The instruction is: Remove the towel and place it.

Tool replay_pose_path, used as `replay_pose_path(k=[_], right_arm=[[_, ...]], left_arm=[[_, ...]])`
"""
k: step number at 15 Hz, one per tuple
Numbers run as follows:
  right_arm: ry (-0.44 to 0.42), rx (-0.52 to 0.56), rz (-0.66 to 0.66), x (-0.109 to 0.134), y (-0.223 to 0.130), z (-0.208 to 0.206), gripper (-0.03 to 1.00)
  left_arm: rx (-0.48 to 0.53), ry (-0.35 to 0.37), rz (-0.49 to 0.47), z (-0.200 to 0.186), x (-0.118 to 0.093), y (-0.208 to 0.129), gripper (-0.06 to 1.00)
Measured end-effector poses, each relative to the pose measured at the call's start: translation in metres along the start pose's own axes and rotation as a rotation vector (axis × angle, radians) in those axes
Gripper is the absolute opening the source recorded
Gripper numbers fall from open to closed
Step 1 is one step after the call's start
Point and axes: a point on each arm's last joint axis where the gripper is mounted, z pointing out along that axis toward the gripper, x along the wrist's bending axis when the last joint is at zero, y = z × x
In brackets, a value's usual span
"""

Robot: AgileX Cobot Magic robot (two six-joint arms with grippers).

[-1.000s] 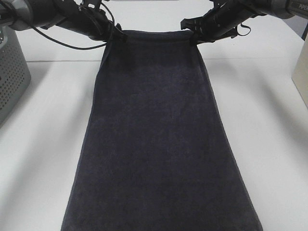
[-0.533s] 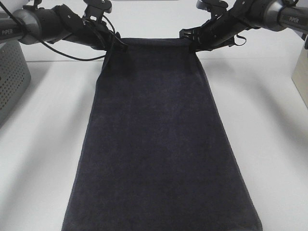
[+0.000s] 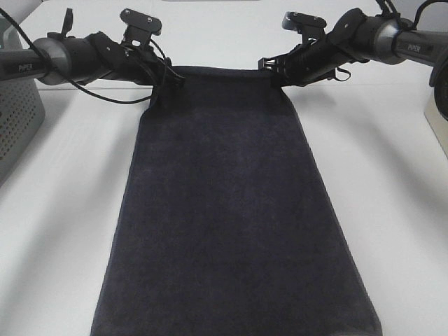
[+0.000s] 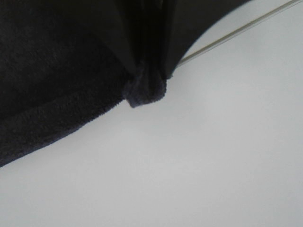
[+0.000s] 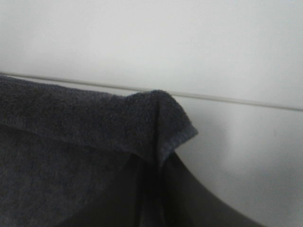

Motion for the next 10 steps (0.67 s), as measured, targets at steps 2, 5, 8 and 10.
replay_pose_path(k=[2, 5, 8, 10], right_arm=[[-0.006, -0.036, -0.006, -0.0006, 0.0033, -0.0001, 0.46], [-0.019, -0.066, -0.008, -0.0022, 0.0061, -0.0004, 0.76], [-0.026, -0.078, -0.009, -0.0033, 0.0072, -0.0006, 0.77], [-0.031, -0.088, -0.01, -0.0037, 0.0081, -0.0007, 0.77]], left_arm=[[-0.023, 0.034, -0.005, 0.0043, 0.0021, -0.0052, 0.35], [-0.052, 0.066, -0.046, 0.007, 0.0045, -0.008, 0.81], [-0.047, 0.062, -0.049, 0.0071, 0.004, -0.0085, 0.88], [0.004, 0.015, -0.049, 0.0066, -0.0001, -0.0116, 0.88]])
